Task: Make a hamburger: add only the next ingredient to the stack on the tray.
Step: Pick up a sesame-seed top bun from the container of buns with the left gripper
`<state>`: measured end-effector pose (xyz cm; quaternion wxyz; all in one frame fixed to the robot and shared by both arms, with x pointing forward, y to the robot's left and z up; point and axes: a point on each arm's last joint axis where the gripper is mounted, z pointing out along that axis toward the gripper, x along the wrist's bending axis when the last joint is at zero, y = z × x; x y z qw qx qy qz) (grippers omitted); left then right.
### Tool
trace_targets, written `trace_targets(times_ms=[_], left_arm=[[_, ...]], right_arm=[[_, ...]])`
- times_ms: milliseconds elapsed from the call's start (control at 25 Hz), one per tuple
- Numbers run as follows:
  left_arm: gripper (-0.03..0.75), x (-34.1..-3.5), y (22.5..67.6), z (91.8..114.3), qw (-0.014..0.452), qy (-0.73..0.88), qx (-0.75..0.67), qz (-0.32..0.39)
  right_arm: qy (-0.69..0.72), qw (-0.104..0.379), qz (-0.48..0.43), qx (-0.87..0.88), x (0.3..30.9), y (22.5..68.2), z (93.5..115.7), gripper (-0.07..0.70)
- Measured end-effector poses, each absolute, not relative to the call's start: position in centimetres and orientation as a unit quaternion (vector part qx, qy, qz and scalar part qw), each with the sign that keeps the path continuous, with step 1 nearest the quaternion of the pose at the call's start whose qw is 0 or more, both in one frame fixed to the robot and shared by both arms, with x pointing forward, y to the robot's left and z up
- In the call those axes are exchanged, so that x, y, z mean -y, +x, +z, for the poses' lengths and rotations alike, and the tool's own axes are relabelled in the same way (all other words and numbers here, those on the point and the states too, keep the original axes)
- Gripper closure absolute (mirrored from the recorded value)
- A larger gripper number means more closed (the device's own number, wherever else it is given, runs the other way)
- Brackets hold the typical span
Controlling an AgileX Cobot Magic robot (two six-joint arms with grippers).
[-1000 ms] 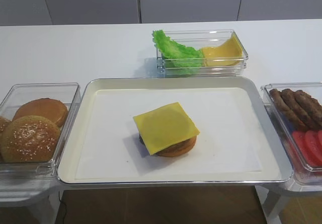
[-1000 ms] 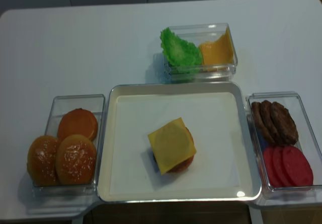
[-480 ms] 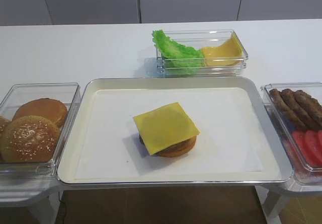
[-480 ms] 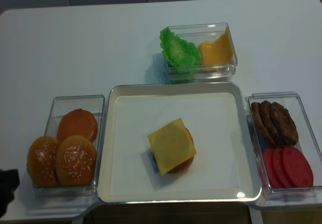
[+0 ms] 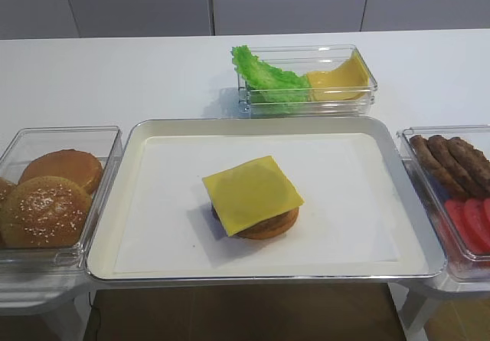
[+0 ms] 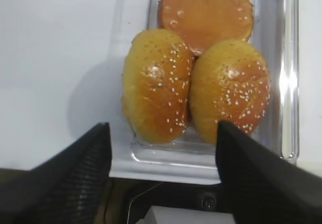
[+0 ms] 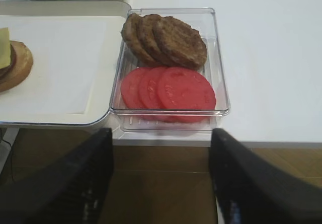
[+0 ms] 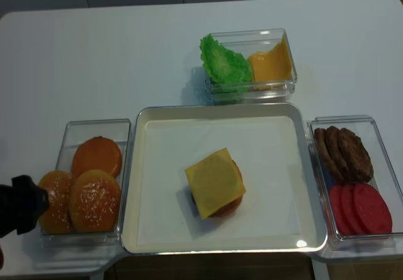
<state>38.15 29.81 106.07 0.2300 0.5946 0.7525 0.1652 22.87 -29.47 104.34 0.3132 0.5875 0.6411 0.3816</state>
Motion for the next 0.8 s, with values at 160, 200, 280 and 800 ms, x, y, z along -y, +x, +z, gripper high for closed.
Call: trace_targets(times_ms=[160, 200, 280, 800], left_arm=[[0.235, -30.4, 39.5, 105.9, 0.228, 0.586, -0.762, 0.153], [0.235, -30.6, 39.9, 106.0, 0.232, 0.582, -0.764, 0.151], [0.234, -31.1, 40.7, 106.2, 0.245, 0.579, -0.765, 0.14], [0.235, -35.1, 42.7, 103.8, 0.253, 0.628, -0.734, 0.043]], right_arm=[[0.588, 0.313, 0.382, -0.641, 29.5, 22.9, 104.3, 0.162], [0.588, 0.313, 0.382, -0.641, 29.5, 22.9, 104.3, 0.162], [0.588, 0.313, 0.382, -0.641, 29.5, 22.9, 104.3, 0.162], [0.588, 0.313, 0.382, -0.641, 29.5, 22.9, 104.3, 0.162]])
